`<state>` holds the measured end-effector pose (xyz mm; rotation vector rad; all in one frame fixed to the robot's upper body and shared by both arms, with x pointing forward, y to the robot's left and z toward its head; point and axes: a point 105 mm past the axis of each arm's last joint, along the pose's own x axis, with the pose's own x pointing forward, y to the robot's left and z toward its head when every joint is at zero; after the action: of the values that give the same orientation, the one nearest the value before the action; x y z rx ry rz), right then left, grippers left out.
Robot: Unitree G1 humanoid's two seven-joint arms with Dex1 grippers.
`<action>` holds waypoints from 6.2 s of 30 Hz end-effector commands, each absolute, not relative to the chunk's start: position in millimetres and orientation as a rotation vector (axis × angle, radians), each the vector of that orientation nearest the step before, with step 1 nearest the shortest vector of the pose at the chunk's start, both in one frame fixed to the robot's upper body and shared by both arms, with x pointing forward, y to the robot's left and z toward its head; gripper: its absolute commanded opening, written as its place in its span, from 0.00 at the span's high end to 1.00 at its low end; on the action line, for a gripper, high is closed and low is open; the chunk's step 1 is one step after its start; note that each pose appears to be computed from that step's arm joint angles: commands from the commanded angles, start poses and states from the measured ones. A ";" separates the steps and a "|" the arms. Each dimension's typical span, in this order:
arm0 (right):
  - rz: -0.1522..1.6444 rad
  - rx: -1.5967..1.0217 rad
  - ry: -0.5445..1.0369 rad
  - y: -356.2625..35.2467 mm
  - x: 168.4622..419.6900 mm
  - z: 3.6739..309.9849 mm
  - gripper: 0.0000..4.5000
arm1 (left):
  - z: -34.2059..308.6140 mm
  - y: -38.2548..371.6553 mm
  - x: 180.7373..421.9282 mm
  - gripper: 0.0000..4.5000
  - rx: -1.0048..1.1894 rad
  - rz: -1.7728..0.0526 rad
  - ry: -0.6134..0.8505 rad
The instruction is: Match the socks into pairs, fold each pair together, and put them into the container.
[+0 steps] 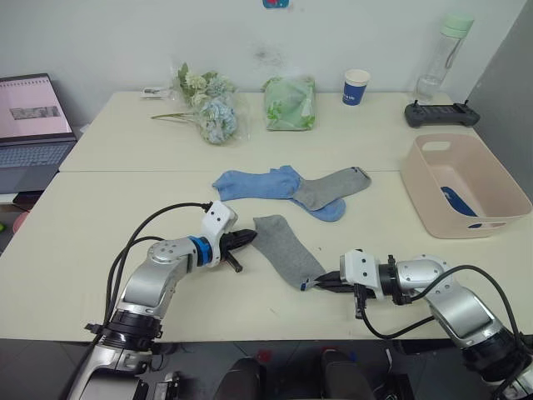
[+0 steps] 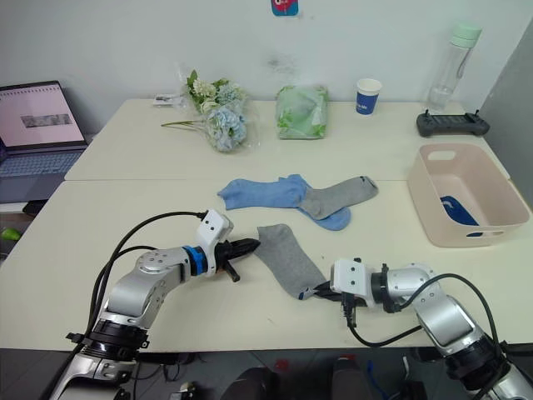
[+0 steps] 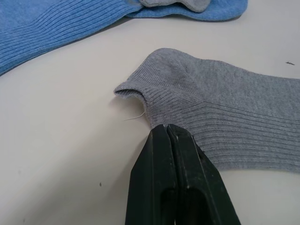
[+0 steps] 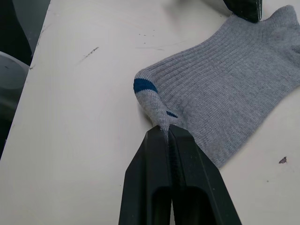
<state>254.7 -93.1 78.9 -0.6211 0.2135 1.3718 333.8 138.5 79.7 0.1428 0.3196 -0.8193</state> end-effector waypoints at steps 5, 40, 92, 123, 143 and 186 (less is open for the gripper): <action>1.374 -0.643 0.165 -94.4 253.8 90.9 1.00 | 118.2 149.4 335.2 0.80 -0.044 -0.816 0.209; 1.346 -0.628 0.158 -92.9 258.3 93.0 1.00 | 91.7 130.9 359.7 0.99 0.107 -0.905 0.264; 1.018 -0.197 0.386 -58.7 299.0 90.5 0.20 | 88.8 177.1 250.5 0.05 0.268 -0.966 0.458; 1.074 -0.115 0.462 -54.3 314.5 111.2 0.64 | 77.0 148.5 227.7 1.00 0.124 -0.948 0.471; 1.039 0.073 0.492 -23.8 324.5 109.7 0.99 | 78.8 140.1 222.9 1.00 0.102 -0.972 0.470; 1.261 -0.348 0.509 -84.3 255.2 89.5 0.40 | 88.4 193.5 307.5 0.32 0.135 -0.685 0.334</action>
<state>259.6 -91.0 81.0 -0.3399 0.5483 1.2318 304.8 194.8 82.0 0.1100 0.3677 -0.6699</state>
